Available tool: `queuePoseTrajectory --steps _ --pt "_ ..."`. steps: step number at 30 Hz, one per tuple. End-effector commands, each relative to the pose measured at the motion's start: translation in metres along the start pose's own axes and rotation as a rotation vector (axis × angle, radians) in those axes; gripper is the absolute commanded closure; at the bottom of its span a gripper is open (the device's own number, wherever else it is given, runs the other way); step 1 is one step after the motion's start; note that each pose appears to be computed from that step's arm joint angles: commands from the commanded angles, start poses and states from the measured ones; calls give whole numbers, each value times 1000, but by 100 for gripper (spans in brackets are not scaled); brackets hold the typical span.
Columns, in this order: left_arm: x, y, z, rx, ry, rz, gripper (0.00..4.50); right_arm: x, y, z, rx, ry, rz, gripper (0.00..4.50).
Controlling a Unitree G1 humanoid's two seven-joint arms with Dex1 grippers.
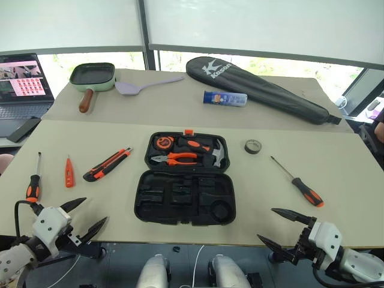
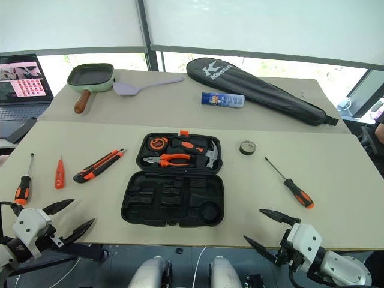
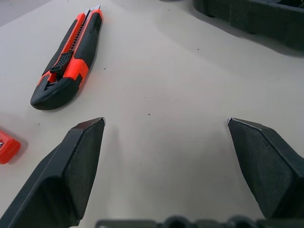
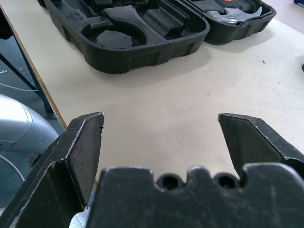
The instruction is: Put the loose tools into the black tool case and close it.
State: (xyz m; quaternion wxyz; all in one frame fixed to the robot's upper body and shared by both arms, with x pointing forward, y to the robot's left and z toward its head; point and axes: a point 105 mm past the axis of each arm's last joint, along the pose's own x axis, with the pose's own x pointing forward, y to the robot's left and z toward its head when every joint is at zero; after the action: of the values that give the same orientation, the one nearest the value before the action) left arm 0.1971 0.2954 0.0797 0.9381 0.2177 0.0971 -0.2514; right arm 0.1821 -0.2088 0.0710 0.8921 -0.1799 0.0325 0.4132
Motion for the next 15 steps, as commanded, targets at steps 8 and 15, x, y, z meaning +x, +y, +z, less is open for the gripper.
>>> queuePoseTrajectory --steps 8,15 --pt "-40 44 7 -303 -71 323 6 38 -10 107 -21 -593 -11 4" --pt "-110 67 -41 -600 22 719 6 42 3 136 -83 -721 65 4"
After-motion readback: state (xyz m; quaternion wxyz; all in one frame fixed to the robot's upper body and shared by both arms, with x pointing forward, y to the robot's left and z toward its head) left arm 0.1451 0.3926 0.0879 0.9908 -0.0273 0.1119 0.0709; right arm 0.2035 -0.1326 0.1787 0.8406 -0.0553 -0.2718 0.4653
